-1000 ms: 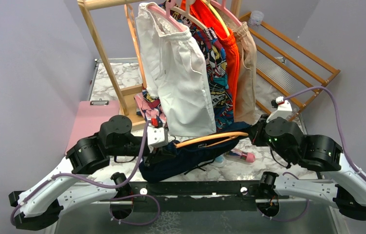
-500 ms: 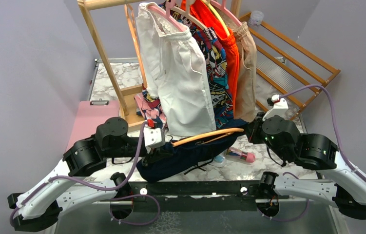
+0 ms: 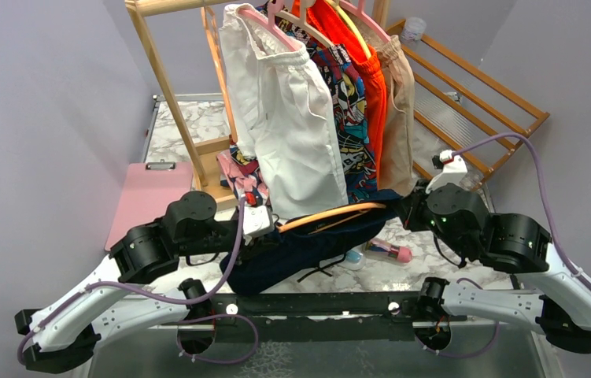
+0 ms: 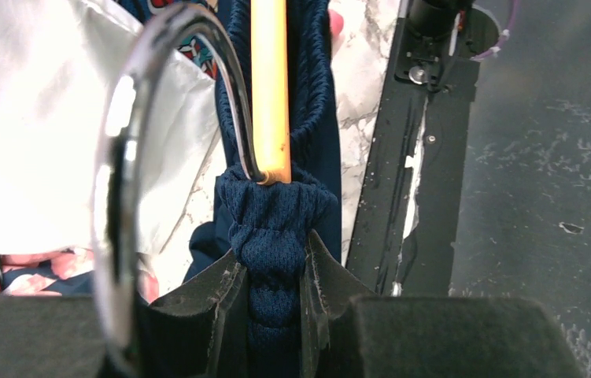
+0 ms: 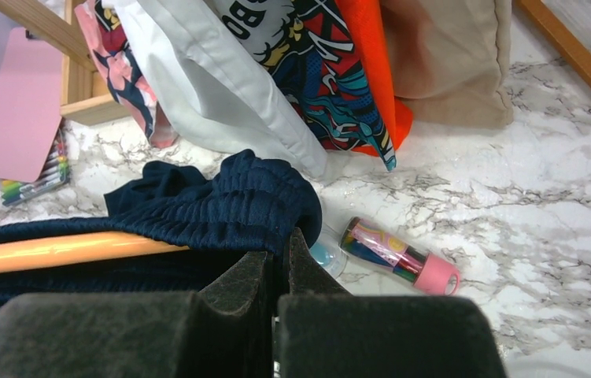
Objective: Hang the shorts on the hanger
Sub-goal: Hang the shorts on the hanger.
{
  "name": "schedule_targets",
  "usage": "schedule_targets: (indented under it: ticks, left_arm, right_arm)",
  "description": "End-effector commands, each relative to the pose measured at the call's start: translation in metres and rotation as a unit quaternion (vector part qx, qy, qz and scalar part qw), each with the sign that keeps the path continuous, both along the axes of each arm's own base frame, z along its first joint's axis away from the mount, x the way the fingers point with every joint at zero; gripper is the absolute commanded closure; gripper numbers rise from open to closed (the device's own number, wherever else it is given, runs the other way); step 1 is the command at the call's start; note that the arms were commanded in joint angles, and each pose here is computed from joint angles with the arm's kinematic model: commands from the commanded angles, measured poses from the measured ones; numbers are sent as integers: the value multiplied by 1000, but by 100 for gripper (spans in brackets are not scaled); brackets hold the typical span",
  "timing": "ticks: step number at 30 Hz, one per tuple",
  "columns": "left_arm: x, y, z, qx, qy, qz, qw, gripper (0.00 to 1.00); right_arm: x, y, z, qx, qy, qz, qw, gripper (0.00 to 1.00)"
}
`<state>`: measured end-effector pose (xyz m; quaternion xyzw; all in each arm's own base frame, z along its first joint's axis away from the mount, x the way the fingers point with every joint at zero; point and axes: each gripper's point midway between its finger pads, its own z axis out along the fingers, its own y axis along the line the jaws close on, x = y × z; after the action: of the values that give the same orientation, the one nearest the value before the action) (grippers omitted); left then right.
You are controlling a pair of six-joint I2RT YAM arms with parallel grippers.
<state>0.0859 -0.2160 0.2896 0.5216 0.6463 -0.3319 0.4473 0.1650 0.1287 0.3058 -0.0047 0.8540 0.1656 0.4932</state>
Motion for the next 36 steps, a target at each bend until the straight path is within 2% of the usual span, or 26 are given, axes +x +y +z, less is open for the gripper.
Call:
schedule_targets:
  ticks: [1,11,19,25,26,29,31,36]
  left_arm:
    - [20,9,-5,25,-16,55,998,100]
    - [24,-9,-24,50,12,42,998,100]
    - [28,-31,20,-30,-6,31,999,100]
    - [33,-31,80,-88,-64,33,993,100]
    - [35,-32,88,-95,-68,34,993,100]
    - [38,-38,106,-114,-67,38,990,100]
    - [38,-43,106,-124,-60,36,990,100]
    - [35,-50,94,-152,-44,30,987,100]
  right_arm:
    - [-2,-8,16,-16,-6,6,1000,99]
    - [-17,36,43,-11,34,114,993,99]
    - [-19,98,90,54,14,214,975,99]
    - [-24,144,171,124,-47,300,945,99]
    - [-29,146,200,150,-71,314,935,99]
    - [-37,170,228,189,-86,361,909,99]
    - [-39,187,215,199,-74,381,900,99]
    - [-31,211,131,174,0,374,911,99]
